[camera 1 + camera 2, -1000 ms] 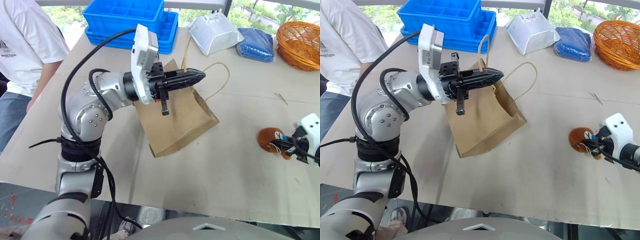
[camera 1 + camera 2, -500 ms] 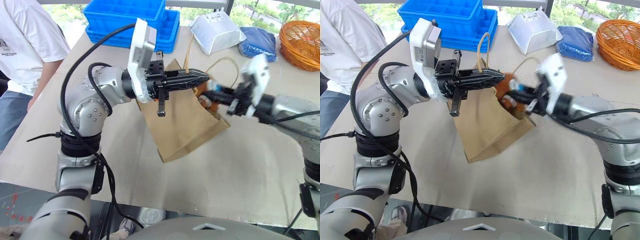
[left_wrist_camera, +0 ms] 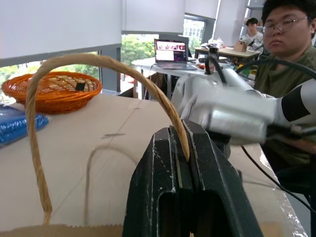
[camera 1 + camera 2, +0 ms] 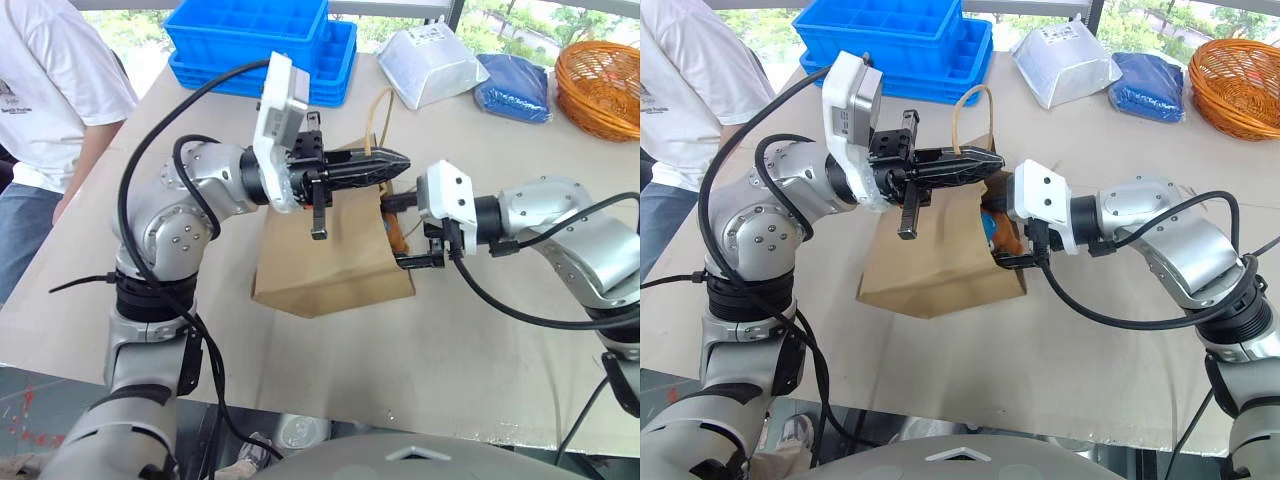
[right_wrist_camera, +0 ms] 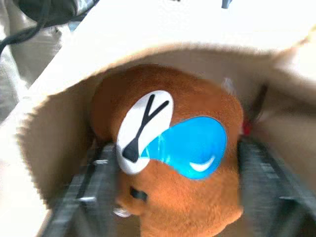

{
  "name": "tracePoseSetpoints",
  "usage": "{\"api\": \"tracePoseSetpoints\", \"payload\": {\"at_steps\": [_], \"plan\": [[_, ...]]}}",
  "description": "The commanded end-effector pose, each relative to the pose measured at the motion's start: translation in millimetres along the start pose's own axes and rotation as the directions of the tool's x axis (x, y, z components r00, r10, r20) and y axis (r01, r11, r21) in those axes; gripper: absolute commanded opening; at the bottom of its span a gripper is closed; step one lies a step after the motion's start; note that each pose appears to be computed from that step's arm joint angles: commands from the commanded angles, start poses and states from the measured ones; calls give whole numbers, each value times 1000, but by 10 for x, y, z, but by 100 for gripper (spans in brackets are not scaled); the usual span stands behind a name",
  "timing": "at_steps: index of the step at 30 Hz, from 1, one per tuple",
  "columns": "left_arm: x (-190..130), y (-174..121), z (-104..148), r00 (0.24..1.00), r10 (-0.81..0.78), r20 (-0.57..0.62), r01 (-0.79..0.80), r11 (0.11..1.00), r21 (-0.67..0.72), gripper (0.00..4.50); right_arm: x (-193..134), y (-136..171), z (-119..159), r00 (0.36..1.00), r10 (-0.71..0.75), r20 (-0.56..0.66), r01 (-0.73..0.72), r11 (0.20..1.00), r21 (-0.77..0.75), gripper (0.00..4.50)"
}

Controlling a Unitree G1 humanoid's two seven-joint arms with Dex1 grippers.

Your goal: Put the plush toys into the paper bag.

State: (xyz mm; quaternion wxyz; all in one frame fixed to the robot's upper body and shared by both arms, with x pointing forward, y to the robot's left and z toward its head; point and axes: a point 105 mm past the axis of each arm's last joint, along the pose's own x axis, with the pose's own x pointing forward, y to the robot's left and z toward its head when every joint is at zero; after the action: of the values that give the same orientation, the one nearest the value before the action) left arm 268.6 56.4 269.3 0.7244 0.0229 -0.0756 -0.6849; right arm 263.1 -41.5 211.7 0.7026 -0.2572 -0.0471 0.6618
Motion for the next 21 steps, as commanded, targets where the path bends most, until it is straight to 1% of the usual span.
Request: {"api": "tracePoseSetpoints", "payload": {"at_steps": [1,2,6,8,9,10,12,14,15,16,17,19,21], "plan": [[-18,-98,86,1000,-25,1,25,998,54,0,-86,0,158,999,-25,34,28,996,-85,423],[-35,-108,77,1000,-27,-9,27,998,54,0,-120,-7,154,999,-45,28,47,996,-78,423],[-129,-138,28,998,-28,-57,32,997,64,0,-423,-101,198,982,-189,28,188,982,30,423],[-170,-147,9,997,-22,-69,26,998,59,0,-675,-141,250,953,-299,41,293,949,114,423],[-185,-153,-3,997,-20,-80,25,998,65,0,-793,-177,263,927,-372,44,359,917,177,423],[-193,-159,-12,996,-19,-87,25,997,69,0,-916,-204,212,895,-445,14,428,869,248,423],[-200,-168,-21,996,-18,-92,25,997,74,0,-1038,-204,130,856,-516,-40,499,803,326,423],[-198,-178,-25,995,-18,-93,25,997,76,0,-1126,-226,15,799,-594,-94,575,710,406,423],[-197,-183,-27,995,-18,-94,26,997,77,0,-1164,-250,-44,769,-627,-124,609,659,442,423],[-194,-187,-31,995,-19,-97,26,996,80,0,-1203,-300,-150,729,-664,-167,644,582,497,423],[-193,-189,-33,995,-19,-98,27,996,82,0,-1220,-328,-218,705,-681,-198,661,530,531,423],[-186,-187,-31,995,-17,-98,25,996,84,0,-1149,-326,-227,718,-669,-192,633,514,578,423],[-178,-189,-29,995,-17,-98,26,996,86,0,-941,-244,-72,806,-588,-63,457,552,697,423]]}}
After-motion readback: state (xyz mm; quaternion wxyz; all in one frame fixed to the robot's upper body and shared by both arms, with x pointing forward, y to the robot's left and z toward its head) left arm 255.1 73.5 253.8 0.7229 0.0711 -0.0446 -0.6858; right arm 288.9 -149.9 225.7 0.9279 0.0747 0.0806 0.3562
